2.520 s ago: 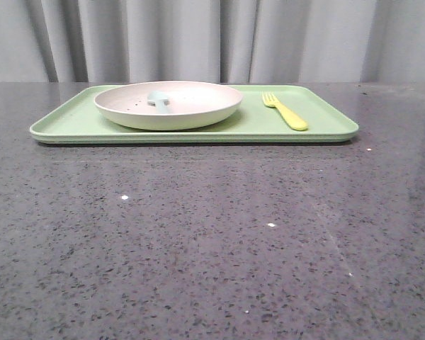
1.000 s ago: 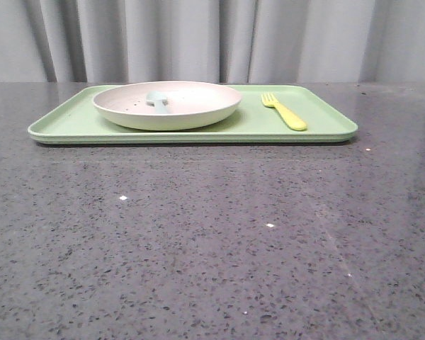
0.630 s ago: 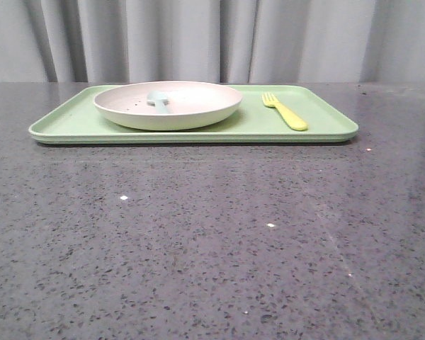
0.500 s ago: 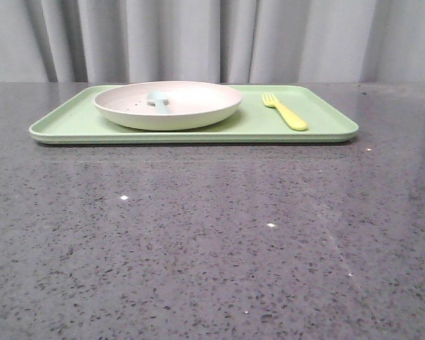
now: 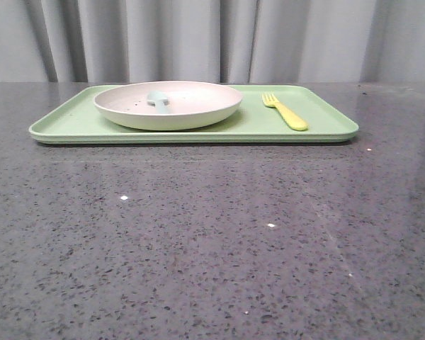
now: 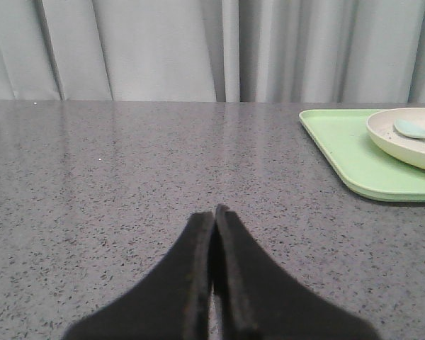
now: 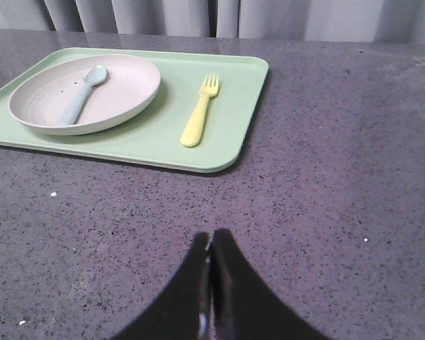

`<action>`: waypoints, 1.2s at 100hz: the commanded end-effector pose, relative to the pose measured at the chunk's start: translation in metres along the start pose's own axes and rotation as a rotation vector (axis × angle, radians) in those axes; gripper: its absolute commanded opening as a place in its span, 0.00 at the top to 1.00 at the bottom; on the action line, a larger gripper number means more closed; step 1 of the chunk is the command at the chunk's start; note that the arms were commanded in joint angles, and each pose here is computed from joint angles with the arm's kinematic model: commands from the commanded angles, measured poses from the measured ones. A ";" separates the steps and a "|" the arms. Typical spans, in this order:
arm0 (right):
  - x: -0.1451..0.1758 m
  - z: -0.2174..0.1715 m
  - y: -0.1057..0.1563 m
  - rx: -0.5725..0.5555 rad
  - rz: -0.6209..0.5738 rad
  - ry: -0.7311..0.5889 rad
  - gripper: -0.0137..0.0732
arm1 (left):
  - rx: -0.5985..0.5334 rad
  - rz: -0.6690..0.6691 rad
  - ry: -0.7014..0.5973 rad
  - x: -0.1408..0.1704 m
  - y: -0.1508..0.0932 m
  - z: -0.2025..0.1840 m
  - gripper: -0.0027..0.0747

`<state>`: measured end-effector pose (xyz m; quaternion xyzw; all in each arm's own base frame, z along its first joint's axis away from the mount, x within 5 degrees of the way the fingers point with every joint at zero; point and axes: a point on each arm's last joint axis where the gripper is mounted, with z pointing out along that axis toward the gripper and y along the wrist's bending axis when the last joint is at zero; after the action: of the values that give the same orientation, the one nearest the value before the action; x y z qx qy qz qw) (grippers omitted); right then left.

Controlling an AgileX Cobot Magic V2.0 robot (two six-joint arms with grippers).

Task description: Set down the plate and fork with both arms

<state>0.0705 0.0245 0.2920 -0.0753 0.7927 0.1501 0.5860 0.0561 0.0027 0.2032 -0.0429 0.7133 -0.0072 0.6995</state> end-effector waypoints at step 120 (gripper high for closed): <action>0.082 0.000 -0.030 0.281 -0.043 -0.431 0.92 | 0.009 -0.011 -0.099 -0.005 0.000 -0.002 0.99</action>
<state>0.0565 0.0011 0.2013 0.0177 0.7067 0.0324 0.7065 0.0561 0.0027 0.2032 -0.0429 0.7133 -0.0072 0.6995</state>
